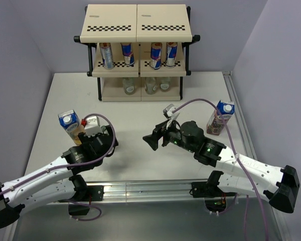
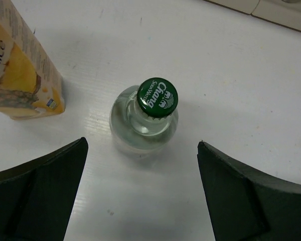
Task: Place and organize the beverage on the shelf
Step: Pick up the drink from the center of the board.
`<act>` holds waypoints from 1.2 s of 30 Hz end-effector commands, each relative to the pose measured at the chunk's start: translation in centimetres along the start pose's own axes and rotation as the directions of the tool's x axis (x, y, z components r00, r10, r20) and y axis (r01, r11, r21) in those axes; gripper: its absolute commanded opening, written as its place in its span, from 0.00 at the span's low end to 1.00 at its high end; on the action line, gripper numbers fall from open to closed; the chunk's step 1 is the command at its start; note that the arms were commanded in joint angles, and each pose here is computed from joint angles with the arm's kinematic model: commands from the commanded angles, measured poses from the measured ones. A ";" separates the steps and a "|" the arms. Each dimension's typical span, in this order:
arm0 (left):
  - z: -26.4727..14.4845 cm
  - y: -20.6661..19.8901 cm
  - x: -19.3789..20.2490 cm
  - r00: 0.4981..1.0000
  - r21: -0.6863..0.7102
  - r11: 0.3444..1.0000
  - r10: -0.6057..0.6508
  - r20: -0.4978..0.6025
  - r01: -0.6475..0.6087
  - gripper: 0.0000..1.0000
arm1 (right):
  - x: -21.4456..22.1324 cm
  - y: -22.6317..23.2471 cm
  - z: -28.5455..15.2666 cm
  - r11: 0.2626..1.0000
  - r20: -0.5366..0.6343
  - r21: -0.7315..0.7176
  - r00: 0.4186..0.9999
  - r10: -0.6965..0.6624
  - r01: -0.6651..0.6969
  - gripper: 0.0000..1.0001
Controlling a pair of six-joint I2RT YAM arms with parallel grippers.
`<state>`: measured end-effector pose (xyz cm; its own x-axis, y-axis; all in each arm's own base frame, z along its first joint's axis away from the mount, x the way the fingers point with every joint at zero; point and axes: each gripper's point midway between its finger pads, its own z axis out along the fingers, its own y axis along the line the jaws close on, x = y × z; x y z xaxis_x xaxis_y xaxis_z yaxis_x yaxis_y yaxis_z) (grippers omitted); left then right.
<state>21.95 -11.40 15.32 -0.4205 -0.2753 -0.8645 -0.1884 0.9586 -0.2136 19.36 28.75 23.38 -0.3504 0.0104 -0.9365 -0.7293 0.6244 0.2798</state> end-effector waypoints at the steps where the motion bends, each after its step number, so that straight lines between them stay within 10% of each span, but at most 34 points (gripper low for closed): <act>1: 0.6 -1.9 -2.3 0.982 0.068 0.991 -0.127 0.137 0.119 0.97 | -0.6 -0.5 -0.6 0.999 0.032 0.026 0.999 -0.020 0.019 0.95; 36: 5.5 -1.1 -1.2 0.975 -0.066 0.997 -0.031 0.218 0.047 0.93 | -0.7 -0.2 -1.1 0.998 0.039 0.000 0.998 -0.058 0.058 0.95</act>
<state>26.63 -10.99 13.46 -0.2217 -0.2803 -0.9340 -0.2909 0.9332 -0.2110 19.15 27.89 22.52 -0.3232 -0.0243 -0.9460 -0.7378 0.6325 0.2358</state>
